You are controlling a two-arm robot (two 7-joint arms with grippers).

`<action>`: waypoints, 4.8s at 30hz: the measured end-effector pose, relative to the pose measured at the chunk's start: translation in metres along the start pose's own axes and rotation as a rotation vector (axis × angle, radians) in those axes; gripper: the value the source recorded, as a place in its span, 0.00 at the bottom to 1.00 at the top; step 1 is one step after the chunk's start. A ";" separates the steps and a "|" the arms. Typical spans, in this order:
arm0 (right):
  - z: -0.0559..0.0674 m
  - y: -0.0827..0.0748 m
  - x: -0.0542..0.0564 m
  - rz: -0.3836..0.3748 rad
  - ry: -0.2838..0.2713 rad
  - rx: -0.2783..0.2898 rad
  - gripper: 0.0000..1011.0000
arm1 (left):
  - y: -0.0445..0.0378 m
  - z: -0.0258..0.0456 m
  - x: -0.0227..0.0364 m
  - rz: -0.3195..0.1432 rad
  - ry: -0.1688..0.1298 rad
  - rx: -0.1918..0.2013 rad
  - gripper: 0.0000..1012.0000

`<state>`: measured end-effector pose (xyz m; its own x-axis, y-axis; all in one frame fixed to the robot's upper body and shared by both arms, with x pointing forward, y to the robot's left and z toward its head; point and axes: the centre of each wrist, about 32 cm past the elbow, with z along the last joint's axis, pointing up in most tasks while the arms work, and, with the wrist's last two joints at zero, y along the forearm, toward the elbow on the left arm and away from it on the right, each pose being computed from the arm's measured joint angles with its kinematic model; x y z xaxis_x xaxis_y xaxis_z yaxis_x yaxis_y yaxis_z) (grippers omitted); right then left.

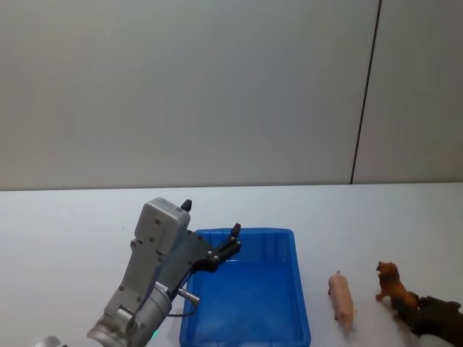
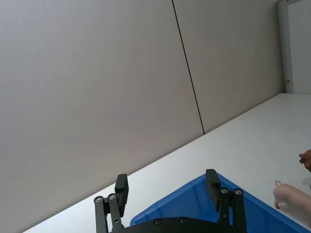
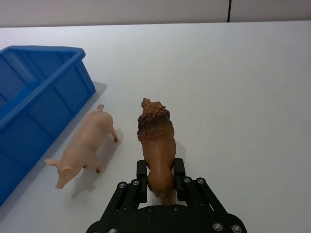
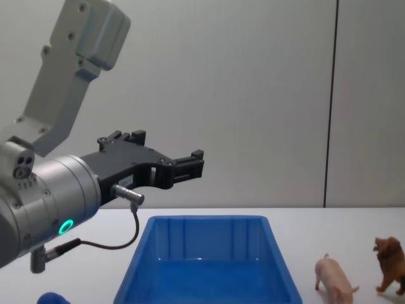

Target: Pick up the two dolls from the table and place them into the box.

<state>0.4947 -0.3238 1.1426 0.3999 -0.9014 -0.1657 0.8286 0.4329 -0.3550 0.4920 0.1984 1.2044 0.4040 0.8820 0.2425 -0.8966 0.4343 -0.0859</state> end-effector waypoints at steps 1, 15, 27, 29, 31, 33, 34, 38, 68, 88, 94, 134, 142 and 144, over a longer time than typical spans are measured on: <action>0.001 0.000 0.000 0.001 -0.001 0.004 0.30 | 0.0000 0.0000 0.0000 0.000 0.000 0.000 0.99; 0.027 -0.002 -0.006 0.055 -0.062 0.122 0.30 | 0.0000 0.0000 0.0000 0.000 0.000 0.000 0.99; 0.063 0.011 -0.026 0.203 -0.133 0.186 0.30 | 0.0000 0.0000 0.0000 0.000 0.000 0.000 0.99; 0.069 0.017 -0.032 0.233 -0.142 0.184 0.30 | 0.0000 0.0000 0.0000 0.000 0.000 0.000 0.99; 0.071 0.021 -0.036 0.255 -0.146 0.176 0.30 | 0.0000 0.0000 0.0000 0.000 0.000 0.000 0.99; 0.076 0.028 -0.043 0.286 -0.151 0.165 0.30 | 0.0000 0.0000 0.0000 0.000 0.000 0.000 0.99; 0.079 0.031 -0.045 0.295 -0.155 0.162 0.30 | 0.0000 0.0000 0.0000 0.000 0.000 0.000 0.99; 0.084 0.044 -0.058 0.340 -0.161 0.135 0.30 | 0.0000 0.0000 0.0000 0.000 0.000 0.000 0.99; 0.085 0.063 -0.080 0.370 -0.194 0.127 0.99 | 0.0000 0.0000 0.0000 0.000 0.000 0.000 0.99; 0.046 0.030 -0.058 0.237 -0.206 0.100 0.99 | 0.0000 0.0000 0.0000 0.000 0.000 0.000 0.99; 0.036 0.028 -0.056 0.204 -0.212 0.075 0.99 | 0.0000 0.0000 0.0000 0.000 0.000 0.000 0.99; 0.023 0.039 -0.049 0.111 -0.223 -0.008 0.34 | 0.0000 0.0000 0.0000 0.000 0.000 0.000 0.99; 0.033 0.037 -0.049 0.105 -0.230 0.039 0.34 | 0.0000 0.0000 0.0000 0.000 0.000 0.000 0.99; 0.036 0.036 -0.049 0.107 -0.232 0.056 0.34 | 0.0000 0.0000 0.0000 0.000 0.000 0.000 0.99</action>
<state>0.5191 -0.2637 1.1708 0.5599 -0.8284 0.0181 0.7947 0.5307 -0.2946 0.4920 0.1984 1.2044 0.4040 0.8821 0.2425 -0.8967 0.4343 -0.0859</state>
